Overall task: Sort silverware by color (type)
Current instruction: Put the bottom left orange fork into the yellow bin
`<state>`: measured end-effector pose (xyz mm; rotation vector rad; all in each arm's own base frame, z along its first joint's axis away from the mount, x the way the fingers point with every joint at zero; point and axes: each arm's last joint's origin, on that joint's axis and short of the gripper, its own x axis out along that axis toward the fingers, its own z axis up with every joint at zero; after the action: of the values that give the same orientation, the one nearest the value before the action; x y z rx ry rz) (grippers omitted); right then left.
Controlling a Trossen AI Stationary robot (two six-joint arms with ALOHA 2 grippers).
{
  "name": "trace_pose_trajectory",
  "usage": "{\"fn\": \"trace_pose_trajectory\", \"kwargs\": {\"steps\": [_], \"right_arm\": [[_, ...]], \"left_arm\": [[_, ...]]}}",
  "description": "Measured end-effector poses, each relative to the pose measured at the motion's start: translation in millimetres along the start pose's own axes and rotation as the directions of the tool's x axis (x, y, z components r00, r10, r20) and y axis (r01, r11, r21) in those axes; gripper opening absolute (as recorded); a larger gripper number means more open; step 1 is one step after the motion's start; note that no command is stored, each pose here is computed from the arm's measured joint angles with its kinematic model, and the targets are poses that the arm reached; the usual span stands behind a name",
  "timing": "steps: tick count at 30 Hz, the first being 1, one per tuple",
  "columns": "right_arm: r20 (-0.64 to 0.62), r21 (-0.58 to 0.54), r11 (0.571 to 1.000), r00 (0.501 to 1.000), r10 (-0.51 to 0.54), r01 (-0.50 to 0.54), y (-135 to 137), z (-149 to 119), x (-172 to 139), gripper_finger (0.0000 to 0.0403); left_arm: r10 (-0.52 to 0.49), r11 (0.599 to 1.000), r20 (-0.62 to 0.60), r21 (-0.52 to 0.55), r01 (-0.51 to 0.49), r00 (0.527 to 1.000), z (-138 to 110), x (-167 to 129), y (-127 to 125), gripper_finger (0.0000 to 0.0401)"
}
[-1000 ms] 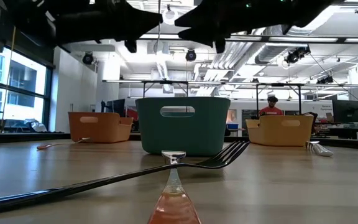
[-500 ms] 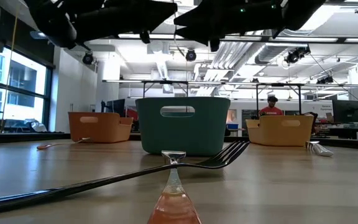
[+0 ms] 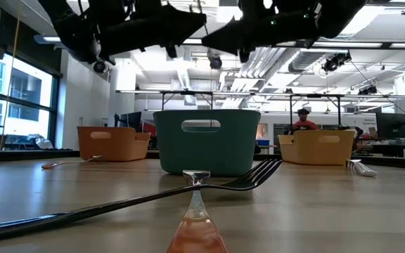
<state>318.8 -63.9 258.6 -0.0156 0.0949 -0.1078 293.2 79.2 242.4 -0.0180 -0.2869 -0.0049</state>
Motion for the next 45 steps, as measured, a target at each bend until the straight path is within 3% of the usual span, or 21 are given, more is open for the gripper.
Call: {"fn": "trace_pose_trajectory", "kwargs": {"steps": [6, 10, 12, 16, 20, 23, 26, 30, 35, 39, 45], "right_arm": [[-0.053, 0.061, 0.989, 0.990, -0.129, 0.133, -25.7, 9.3, -19.5, 0.0001], [-0.167, 0.104, 0.935, 0.932, -0.321, 0.340, -45.8, 13.3, -44.1, 0.0001], [-0.239, 0.131, 0.875, 0.871, -0.429, 0.466, -57.7, 12.8, -58.6, 0.0001], [-0.451, 0.194, 0.696, 0.692, -0.563, 0.692, -83.8, -2.1, -89.2, 0.0000], [-0.618, 0.219, 0.516, 0.527, -0.583, 0.828, -108.7, -25.9, -112.7, 0.0000], [-0.708, 0.239, 0.407, 0.445, -0.548, 0.882, -123.7, -44.8, -126.0, 0.0000], [-0.757, 0.247, 0.339, 0.399, -0.517, 0.908, -131.2, -60.6, -132.3, 0.0000], [-0.798, 0.263, 0.281, 0.372, -0.474, 0.923, -132.9, -77.5, -135.3, 0.0000], [-0.836, 0.247, 0.242, 0.333, -0.436, 0.938, -131.8, -96.1, -134.3, 0.0000], [-0.858, 0.223, 0.238, 0.307, -0.412, 0.945, -133.4, -108.6, -131.1, 0.0000], [-0.866, 0.198, 0.265, 0.295, -0.403, 0.944, -134.6, -112.6, -129.3, 0.0021]], "left_arm": [[0.027, 0.999, -0.060, -0.023, -0.028, 0.998, -13.4, -18.4, 13.9, 0.0110], [0.065, 0.998, -0.102, -0.005, -0.066, 0.993, -23.9, -33.9, 21.0, 0.0121], [0.084, 0.996, -0.113, -0.003, -0.085, 0.990, -27.9, -42.1, 23.8, 0.0117], [0.111, 0.994, -0.126, -0.001, -0.112, 0.986, -35.2, -57.5, 25.8, 0.0096], [0.123, 0.992, -0.115, 0.006, -0.124, 0.986, -39.8, -71.5, 24.1, 0.0074], [0.130, 0.992, -0.113, 0.008, -0.130, 0.985, -42.5, -78.9, 22.9, 0.0060], [0.138, 0.990, -0.114, 0.009, -0.138, 0.984, -44.8, -84.9, 21.1, 0.0049], [0.137, 0.991, -0.106, 0.012, -0.137, 0.985, -44.9, -87.0, 20.1, 0.0039], [0.137, 0.991, -0.103, 0.014, -0.136, 0.985, -44.6, -87.0, 20.2, 0.0033], [0.137, 0.991, -0.102, 0.015, -0.136, 0.985, -44.4, -87.0, 20.1, 0.0032], [0.137, 0.991, -0.103, 0.014, -0.136, 0.985, -44.5, -87.0, 20.1, 0.0032]]}}
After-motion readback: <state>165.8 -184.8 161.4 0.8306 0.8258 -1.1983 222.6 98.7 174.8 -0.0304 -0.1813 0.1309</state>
